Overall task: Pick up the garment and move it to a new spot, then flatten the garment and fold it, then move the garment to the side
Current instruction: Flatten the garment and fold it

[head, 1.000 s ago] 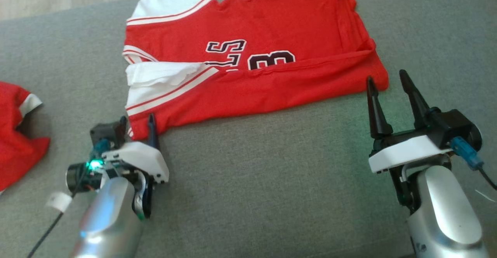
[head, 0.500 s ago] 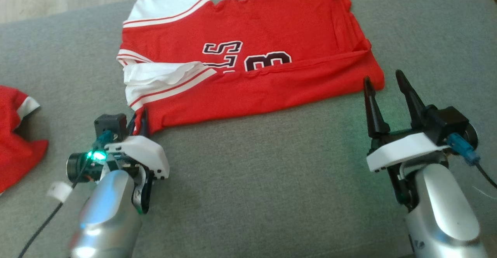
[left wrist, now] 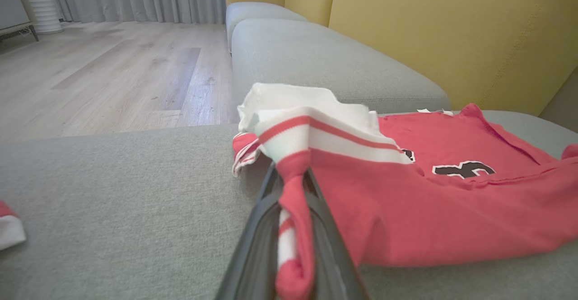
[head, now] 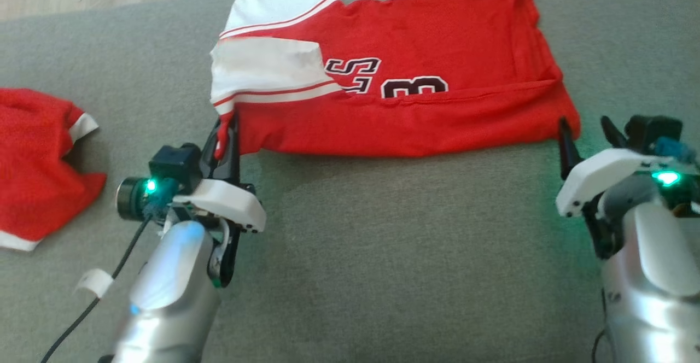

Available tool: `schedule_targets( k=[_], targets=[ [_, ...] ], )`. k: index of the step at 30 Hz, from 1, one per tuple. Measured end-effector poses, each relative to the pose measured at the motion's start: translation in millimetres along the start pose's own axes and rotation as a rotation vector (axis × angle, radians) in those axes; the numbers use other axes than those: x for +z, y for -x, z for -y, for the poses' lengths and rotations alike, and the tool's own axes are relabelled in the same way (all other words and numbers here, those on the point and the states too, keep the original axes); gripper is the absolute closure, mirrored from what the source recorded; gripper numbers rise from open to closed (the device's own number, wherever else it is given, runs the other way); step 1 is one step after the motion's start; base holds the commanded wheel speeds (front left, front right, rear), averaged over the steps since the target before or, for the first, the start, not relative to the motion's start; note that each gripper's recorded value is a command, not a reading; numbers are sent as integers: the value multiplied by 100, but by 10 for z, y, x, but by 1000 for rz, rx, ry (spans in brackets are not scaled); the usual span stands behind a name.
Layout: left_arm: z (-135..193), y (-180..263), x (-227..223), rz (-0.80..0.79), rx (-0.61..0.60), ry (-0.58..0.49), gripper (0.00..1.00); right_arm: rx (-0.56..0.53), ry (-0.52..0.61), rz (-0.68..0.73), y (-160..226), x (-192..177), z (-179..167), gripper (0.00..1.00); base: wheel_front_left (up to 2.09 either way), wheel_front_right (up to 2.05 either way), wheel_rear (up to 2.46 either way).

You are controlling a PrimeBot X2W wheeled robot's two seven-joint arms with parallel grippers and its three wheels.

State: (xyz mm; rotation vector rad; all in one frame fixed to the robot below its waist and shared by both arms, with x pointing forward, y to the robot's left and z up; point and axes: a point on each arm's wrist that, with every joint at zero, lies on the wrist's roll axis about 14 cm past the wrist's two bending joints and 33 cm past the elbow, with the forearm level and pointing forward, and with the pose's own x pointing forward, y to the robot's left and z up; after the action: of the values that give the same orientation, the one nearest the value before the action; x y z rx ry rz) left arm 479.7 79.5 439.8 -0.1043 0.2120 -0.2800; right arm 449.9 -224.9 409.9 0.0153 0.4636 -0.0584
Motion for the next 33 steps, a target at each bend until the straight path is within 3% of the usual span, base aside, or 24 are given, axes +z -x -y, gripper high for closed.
schedule_targets(
  k=[8, 13, 14, 15, 26, 33],
  targets=[
    [23, 41, -27, -3, -8, -2, 100, -36, 13, -222, -229, -355, 44, 0, 0, 0, 0],
    [-19, 49, -91, -19, 0, 2, 100, -23, 57, -262, -390, -339, -36, 0, 0, 0, 0],
    [-33, 46, -94, -20, 3, 2, 100, -17, 63, -267, -418, -330, -58, 37, 0, 0, 0],
    [-46, 42, -93, -21, 5, 1, 100, -14, 78, -271, -438, -322, -69, 100, 0, 0, 0],
    [-73, 115, -141, -69, 10, -31, 100, 5, 132, -245, -328, -255, -93, 100, 0, 0, 0],
    [-43, 368, -333, -150, 8, -16, 100, -4, 154, -235, -77, -203, 83, 100, 0, 0, 0]
  ],
)
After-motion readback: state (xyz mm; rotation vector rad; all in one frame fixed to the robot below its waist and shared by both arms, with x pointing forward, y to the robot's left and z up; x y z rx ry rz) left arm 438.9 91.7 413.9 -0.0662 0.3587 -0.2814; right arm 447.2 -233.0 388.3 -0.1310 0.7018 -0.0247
